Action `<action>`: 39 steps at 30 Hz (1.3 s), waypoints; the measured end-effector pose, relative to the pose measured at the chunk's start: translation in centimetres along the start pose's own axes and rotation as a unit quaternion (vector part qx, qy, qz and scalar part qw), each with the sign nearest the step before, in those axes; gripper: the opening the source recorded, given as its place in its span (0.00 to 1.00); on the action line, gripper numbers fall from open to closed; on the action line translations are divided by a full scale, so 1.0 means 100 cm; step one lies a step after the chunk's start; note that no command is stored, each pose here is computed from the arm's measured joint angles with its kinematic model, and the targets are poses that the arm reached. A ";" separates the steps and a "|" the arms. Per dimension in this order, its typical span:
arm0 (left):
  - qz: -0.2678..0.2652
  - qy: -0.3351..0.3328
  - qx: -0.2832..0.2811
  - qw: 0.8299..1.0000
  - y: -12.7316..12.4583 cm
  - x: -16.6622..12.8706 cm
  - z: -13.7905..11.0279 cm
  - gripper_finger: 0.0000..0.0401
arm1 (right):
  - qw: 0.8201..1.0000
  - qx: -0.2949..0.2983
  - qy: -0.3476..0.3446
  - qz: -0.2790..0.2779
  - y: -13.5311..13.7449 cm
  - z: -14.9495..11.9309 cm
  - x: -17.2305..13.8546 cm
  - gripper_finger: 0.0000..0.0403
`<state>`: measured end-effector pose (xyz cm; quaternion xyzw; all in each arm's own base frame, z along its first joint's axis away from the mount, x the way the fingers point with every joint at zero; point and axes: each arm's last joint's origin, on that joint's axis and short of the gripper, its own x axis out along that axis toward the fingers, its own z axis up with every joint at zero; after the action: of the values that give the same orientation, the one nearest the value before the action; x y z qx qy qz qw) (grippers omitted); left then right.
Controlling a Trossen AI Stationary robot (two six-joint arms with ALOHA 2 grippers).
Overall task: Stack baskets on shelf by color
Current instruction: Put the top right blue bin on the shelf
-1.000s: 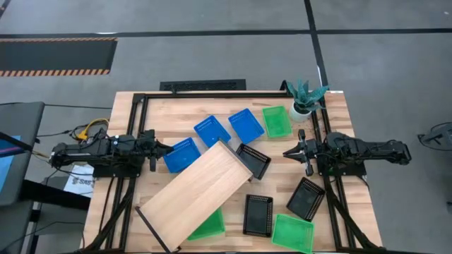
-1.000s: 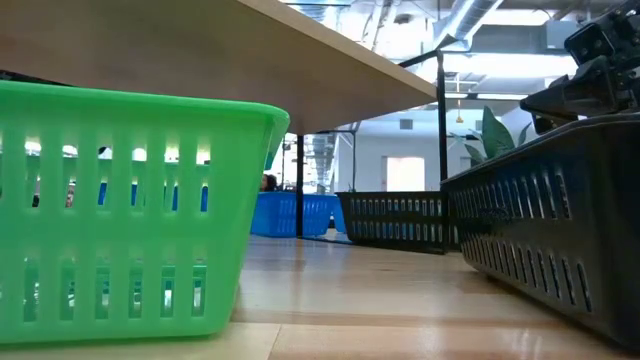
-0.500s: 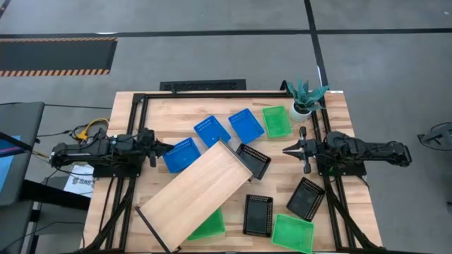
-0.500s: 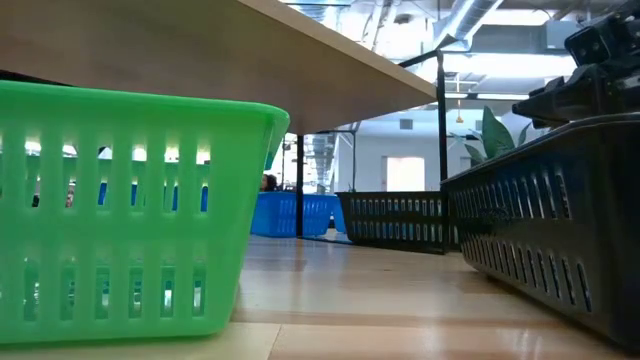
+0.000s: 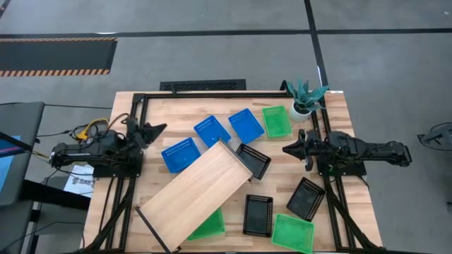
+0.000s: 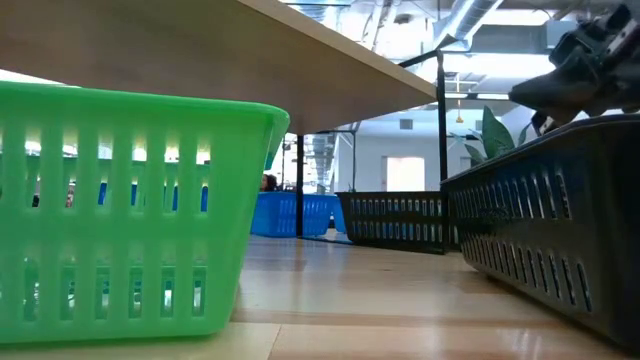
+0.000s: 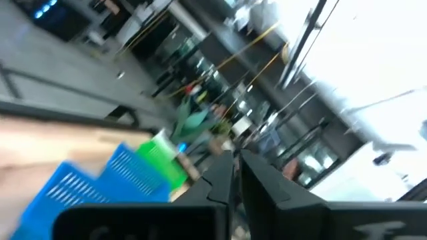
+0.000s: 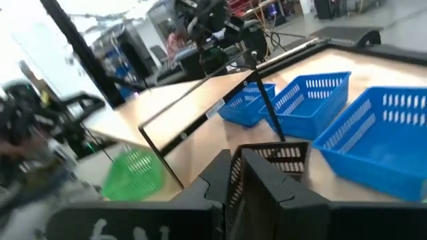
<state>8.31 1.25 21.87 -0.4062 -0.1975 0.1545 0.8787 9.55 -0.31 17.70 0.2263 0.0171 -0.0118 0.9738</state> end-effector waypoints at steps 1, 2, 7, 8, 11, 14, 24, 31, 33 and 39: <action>-0.008 -0.012 -0.007 1.000 -0.002 0.000 0.002 0.07 | 1.000 0.012 -0.002 0.001 0.000 0.000 0.000 0.15; -0.015 -0.022 -0.012 1.000 -0.004 0.000 0.004 0.09 | 1.000 0.022 -0.004 0.002 0.000 0.001 0.000 0.15; -0.034 -0.086 -0.002 0.996 -0.012 0.002 0.013 0.22 | 0.995 0.038 -0.093 0.009 0.006 0.016 -0.002 0.15; -0.042 -0.095 0.010 0.995 -0.014 0.002 0.015 0.24 | 0.992 0.040 -0.119 0.001 0.006 0.020 -0.003 0.15; -0.060 -0.117 0.029 0.991 -0.019 0.005 0.018 0.29 | 0.980 0.048 -0.192 -0.015 0.009 0.031 -0.006 0.16; -0.078 -0.143 0.031 0.986 -0.025 0.007 0.021 0.32 | 0.968 0.057 -0.243 -0.020 0.011 0.039 -0.009 0.21; -0.107 -0.170 0.046 0.979 -0.055 0.025 0.037 0.42 | 0.943 -0.002 -0.329 -0.041 0.030 0.082 -0.027 0.54; -0.105 -0.146 0.080 0.980 -0.091 0.048 0.055 0.50 | 0.943 -0.106 -0.301 -0.093 0.056 0.137 -0.030 0.62; -0.089 -0.122 0.093 0.984 -0.100 0.055 0.059 0.52 | 0.948 -0.130 -0.270 -0.109 0.063 0.152 -0.027 0.61; -0.009 -0.016 0.142 0.990 -0.122 0.073 0.068 0.53 | 0.955 -0.188 -0.148 -0.174 0.079 0.187 -0.006 0.60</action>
<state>12.84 1.27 36.97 -0.2727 -0.1914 0.1801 0.9255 9.72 -1.50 37.98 0.0279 -0.0861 -0.2109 0.9733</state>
